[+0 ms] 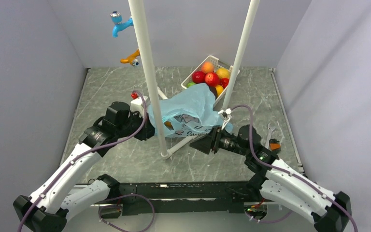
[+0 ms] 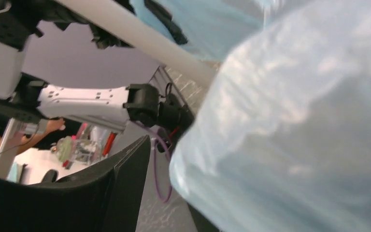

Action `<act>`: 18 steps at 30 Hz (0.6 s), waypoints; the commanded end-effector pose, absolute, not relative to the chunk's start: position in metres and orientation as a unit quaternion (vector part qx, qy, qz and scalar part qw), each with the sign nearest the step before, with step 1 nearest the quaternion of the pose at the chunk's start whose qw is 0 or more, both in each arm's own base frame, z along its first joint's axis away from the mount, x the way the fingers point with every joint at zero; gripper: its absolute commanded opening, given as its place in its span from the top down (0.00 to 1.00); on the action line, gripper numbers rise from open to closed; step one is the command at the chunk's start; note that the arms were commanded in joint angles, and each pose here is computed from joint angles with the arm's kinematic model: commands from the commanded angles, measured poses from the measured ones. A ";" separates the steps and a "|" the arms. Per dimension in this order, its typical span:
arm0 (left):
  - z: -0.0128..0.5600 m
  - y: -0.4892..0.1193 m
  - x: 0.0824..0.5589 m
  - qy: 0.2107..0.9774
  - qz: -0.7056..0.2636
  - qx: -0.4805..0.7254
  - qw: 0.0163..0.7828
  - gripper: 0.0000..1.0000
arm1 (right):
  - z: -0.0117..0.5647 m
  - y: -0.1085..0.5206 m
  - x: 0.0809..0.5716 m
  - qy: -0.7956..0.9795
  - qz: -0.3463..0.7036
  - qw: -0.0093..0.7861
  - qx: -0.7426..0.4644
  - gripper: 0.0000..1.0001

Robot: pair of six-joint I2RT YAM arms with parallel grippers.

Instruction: Take the fake fruits out of the plastic bag

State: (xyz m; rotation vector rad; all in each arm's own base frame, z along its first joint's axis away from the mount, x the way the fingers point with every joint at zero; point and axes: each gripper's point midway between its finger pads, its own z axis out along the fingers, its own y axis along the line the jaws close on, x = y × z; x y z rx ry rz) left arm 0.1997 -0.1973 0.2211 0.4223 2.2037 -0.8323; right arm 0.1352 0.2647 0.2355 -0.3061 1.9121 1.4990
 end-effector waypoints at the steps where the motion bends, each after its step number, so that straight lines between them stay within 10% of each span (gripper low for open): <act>1: 0.251 -0.213 0.196 0.823 -0.362 0.214 0.383 1.00 | 0.277 0.280 0.184 0.703 0.526 0.470 -0.091 0.48; 6: 0.254 -0.211 0.193 0.815 -0.352 0.249 0.388 1.00 | 0.240 0.271 0.246 0.769 0.375 0.517 -0.004 0.66; 18: 0.258 -0.205 0.202 0.818 -0.320 0.259 0.401 1.00 | 0.219 0.313 0.297 0.769 0.306 0.546 -0.134 0.65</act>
